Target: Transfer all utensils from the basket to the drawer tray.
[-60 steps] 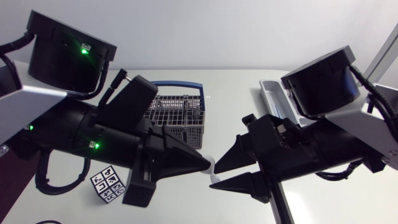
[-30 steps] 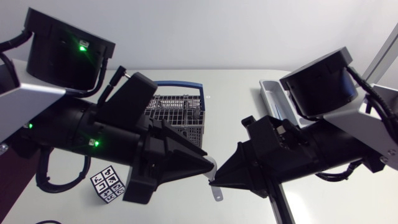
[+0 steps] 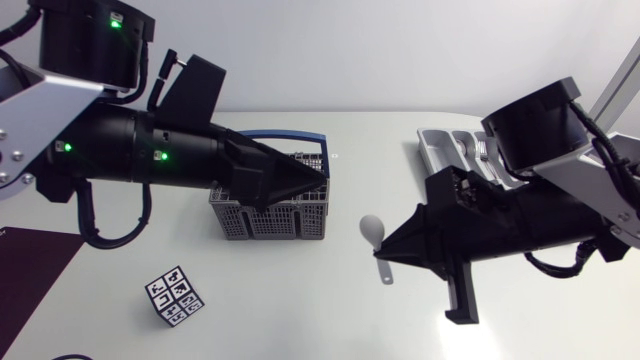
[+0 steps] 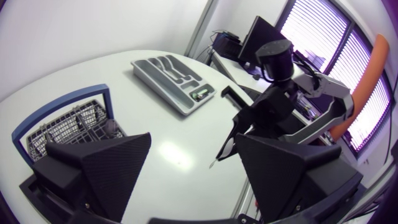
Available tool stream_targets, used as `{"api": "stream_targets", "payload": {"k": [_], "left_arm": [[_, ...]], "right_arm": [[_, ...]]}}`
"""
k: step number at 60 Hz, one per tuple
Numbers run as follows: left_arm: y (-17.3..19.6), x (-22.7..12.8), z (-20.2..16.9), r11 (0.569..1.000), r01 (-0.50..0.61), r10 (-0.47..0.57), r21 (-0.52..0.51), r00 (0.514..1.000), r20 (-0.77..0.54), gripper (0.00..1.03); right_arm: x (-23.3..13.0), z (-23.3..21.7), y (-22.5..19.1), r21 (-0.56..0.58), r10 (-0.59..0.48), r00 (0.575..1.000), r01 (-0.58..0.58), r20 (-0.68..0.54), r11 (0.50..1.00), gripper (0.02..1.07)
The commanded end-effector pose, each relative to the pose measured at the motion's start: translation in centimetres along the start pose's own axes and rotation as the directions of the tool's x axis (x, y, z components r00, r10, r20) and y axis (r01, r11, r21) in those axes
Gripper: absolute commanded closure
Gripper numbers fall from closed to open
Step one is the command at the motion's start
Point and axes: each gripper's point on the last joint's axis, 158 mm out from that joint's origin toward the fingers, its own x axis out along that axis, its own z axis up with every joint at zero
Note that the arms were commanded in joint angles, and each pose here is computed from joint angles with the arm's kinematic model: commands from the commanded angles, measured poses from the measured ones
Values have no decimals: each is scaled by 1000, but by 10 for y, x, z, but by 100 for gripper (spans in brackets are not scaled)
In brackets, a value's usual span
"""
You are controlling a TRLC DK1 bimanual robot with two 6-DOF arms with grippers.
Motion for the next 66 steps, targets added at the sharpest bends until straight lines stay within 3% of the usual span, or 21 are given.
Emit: {"api": "stream_targets", "payload": {"k": [1,8,15,25,30,44,66], "left_arm": [[11,4,9,999,-34,34,-12,999,11,6],[27,16,0,996,-90,90,-22,996,-23,6],[42,25,-9,990,-143,142,-17,988,-55,6],[58,28,-20,981,-194,192,-14,978,-83,6],[66,28,-24,975,-222,220,-14,971,-93,6],[76,27,-30,964,-266,264,1,959,-105,6],[86,23,-39,954,-299,295,-13,946,-133,6]], "right_arm": [[-3,-27,-17,29,-49,997,50,-57,998,102],[-14,-56,-48,37,-162,978,168,-133,985,102],[-31,-95,-78,14,-284,932,294,-225,956,102],[-62,-150,-115,-56,-437,831,446,-344,893,102],[-79,-186,-141,-143,-534,729,529,-429,836,102],[-109,-245,-180,-224,-617,579,606,-533,763,102],[-133,-333,-211,-293,-622,408,624,-668,724,102]]}}
